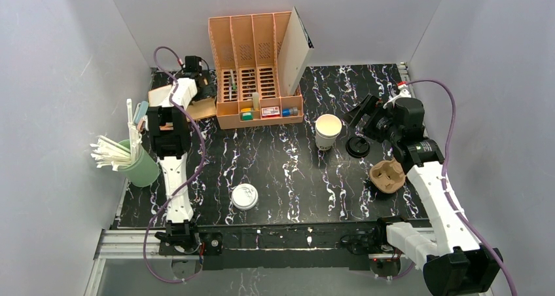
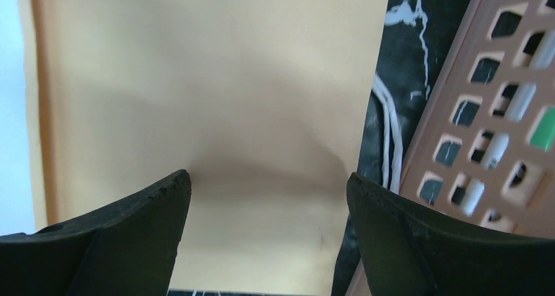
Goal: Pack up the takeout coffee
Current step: Pick up the takeout bag from the corner of the board.
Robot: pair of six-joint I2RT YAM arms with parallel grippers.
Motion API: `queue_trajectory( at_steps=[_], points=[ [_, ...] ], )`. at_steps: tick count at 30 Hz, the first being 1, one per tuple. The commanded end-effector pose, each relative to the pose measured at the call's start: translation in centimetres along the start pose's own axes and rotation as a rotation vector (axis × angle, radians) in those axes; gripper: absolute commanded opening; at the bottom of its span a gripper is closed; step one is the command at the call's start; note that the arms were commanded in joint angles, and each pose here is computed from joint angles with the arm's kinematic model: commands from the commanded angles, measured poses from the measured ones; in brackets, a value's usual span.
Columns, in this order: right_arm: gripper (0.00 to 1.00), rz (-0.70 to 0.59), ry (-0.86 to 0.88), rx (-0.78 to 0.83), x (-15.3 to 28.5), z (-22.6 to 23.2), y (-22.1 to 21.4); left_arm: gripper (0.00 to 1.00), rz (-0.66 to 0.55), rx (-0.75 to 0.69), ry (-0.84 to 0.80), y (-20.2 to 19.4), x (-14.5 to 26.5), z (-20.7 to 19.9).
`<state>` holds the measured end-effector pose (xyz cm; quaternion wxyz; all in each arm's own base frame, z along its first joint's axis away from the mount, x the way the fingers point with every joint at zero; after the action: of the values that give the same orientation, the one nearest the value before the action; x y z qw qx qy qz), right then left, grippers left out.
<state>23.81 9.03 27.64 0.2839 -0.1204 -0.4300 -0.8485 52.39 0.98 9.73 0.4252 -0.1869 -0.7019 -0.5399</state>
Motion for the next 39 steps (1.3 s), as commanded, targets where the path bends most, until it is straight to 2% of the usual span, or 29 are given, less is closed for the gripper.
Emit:
queue_trajectory(
  at_steps=[1, 4, 7, 11, 15, 17, 22, 25, 28, 33, 35, 37, 39],
  points=[
    [0.97, -0.068, 0.056, 0.027, 1.3, 1.9, 1.9, 0.86, 0.113, -0.089, -0.008, -0.9, -0.6, -1.1],
    [0.97, -0.076, 0.062, 0.031, 1.5, 2.1, 2.1, 0.87, 0.141, -0.101, -0.05, -1.4, -1.0, -1.6],
    [0.97, -0.075, 0.07, 0.027, 1.6, 2.3, 2.2, 0.87, 0.138, -0.104, -0.018, -1.6, -1.1, -1.2],
    [0.97, -0.07, 0.083, 0.023, 1.6, 2.5, 2.2, 0.86, 0.157, -0.107, 0.165, -1.8, -1.2, 0.9],
    [0.97, -0.067, 0.088, 0.018, 1.5, 2.5, 2.2, 0.92, 0.125, -0.092, 0.379, -1.8, -0.8, 3.2],
    [0.96, -0.061, 0.091, 0.014, 1.4, 2.5, 2.1, 0.94, 0.109, -0.065, 0.394, -1.6, -0.4, 3.5],
    [0.96, -0.057, 0.093, 0.014, 1.4, 2.5, 2.0, 0.92, 0.069, -0.056, 0.196, -0.5, 1.4, 2.0],
    [0.96, -0.058, 0.093, 0.015, 1.4, 2.5, 2.0, 0.92, 0.055, -0.089, 0.014, 0.0, 2.7, 0.5],
    [0.96, -0.057, 0.091, 0.014, 1.3, 2.4, 1.9, 0.93, 0.024, -0.053, -0.142, 0.8, 3.9, -1.2],
    [0.96, -0.041, 0.104, 0.017, 1.2, 2.6, 1.9, 0.91, -0.027, 0.03, -0.171, 2.0, 4.7, 0.2],
    [0.96, -0.043, 0.101, 0.018, 1.3, 2.5, 1.8, 0.84, -0.049, 0.036, -0.18, 2.2, 5.1, 0.6],
    [0.96, -0.045, 0.101, 0.019, 1.4, 2.5, 1.8, 0.69, -0.053, 0.039, -0.192, 2.1, 5.4, 0.9],
    [0.96, -0.045, 0.1, 0.019, 1.4, 2.4, 1.7, 0.59, -0.041, 0.042, -0.243, 1.8, 5.6, 0.7]
  ],
)
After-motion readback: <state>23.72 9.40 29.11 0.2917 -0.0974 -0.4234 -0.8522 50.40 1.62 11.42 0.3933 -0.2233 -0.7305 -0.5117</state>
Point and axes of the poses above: each gripper's point midway between its finger pads, its own x axis back along the fingers, its own z axis along the line the jaws close on, y = z × x, the point moved 7 cm from there along x, back along the fingers, and after that the axes turned 2 degrees about x, right-handed, at the moved point
